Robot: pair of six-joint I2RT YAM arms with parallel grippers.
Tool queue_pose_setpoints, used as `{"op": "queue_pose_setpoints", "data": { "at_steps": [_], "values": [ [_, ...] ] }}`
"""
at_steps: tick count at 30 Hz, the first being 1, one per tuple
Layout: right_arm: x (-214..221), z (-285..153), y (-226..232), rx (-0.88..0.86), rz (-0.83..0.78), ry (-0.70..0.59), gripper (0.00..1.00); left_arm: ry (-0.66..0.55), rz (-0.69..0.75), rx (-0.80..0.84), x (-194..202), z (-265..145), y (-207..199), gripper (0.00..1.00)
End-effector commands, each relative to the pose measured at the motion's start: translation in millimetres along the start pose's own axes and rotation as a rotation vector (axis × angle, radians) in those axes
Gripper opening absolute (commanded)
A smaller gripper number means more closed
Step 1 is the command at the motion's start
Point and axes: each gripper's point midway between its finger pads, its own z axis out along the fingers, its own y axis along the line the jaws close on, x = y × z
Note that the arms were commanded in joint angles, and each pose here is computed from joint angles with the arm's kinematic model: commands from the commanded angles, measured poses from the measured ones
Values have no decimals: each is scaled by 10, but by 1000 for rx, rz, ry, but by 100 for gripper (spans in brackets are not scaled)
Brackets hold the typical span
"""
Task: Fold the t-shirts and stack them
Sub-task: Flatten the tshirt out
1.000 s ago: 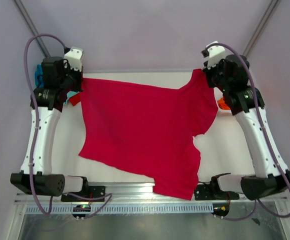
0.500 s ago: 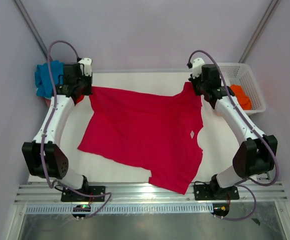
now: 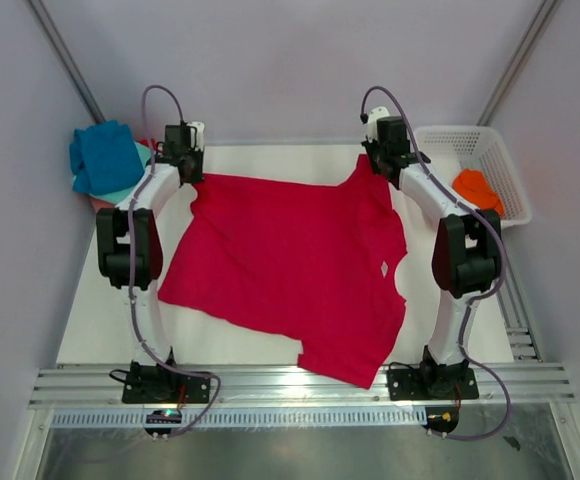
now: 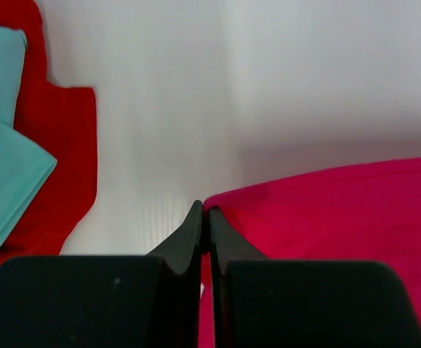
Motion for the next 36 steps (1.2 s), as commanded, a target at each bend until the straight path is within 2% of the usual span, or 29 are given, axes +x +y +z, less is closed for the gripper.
{"op": "queue_pose_setpoints", "data": {
  "at_steps": [1,5,7,12,26,32,36],
  "values": [
    [-643,56,-245,91,65,-166,3,-155,-35,-52,-544,144,112,0],
    [-599,467,-200,104,38,-145,3,-179,-76,-112,-713,362,208,0],
    [-708,553,-238,121,18,-166,3,-187,-92,-121,-750,427,218,0],
    [-558,833,-268,161,-50,-113,3,-208,-81,-179,-836,597,320,0],
    [-367,1075,-399,273,-63,-76,3,-188,-70,-298,-771,648,520,0],
    [-359,1144,-534,361,-108,-71,3,-171,-63,-274,-714,692,476,0],
    [-314,1227,-515,357,-134,-58,3,-171,-46,-263,-736,705,463,0]
  ]
}}
